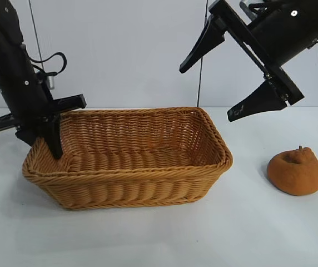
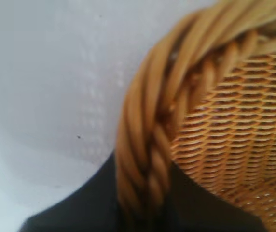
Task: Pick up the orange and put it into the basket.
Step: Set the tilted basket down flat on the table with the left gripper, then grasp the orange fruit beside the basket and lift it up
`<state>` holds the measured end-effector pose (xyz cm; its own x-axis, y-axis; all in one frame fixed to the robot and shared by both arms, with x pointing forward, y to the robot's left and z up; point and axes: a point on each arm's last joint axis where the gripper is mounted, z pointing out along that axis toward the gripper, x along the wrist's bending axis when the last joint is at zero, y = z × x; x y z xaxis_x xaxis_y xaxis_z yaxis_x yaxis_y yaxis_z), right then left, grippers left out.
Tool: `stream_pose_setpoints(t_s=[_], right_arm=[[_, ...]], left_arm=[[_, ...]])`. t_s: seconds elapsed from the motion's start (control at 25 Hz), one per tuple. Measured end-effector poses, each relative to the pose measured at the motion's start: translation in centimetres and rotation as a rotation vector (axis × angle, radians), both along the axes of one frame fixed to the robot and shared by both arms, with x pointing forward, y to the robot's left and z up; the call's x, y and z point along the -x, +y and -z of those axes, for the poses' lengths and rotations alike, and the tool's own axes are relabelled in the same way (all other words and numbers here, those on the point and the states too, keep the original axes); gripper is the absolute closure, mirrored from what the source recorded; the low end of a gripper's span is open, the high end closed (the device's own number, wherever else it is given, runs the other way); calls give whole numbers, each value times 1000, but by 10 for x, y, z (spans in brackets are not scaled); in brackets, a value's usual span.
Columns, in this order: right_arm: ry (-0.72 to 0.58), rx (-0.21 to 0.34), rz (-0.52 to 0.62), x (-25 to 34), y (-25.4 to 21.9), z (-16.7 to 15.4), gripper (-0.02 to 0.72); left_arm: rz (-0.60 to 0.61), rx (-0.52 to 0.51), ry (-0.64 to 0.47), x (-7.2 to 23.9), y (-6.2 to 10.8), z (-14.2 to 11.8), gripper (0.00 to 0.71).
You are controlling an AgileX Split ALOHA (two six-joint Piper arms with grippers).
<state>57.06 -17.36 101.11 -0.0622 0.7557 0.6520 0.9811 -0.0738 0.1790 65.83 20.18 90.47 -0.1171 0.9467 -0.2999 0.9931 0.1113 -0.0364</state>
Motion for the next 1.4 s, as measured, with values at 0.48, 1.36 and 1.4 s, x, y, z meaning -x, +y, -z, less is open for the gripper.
stream_pose_setpoints(t_s=[0.48,1.36,1.4], right_arm=[[0,-1,0,0,0,0,10],[9,-4,-10,1,0,0,10],[10,-4,-10,1,0,0,10]], left_arm=[[68,-57,-127,3,7,-68,56],[59,-223,-300,21,92,-166,56],[64,-224,-295,30,92,-169,56]])
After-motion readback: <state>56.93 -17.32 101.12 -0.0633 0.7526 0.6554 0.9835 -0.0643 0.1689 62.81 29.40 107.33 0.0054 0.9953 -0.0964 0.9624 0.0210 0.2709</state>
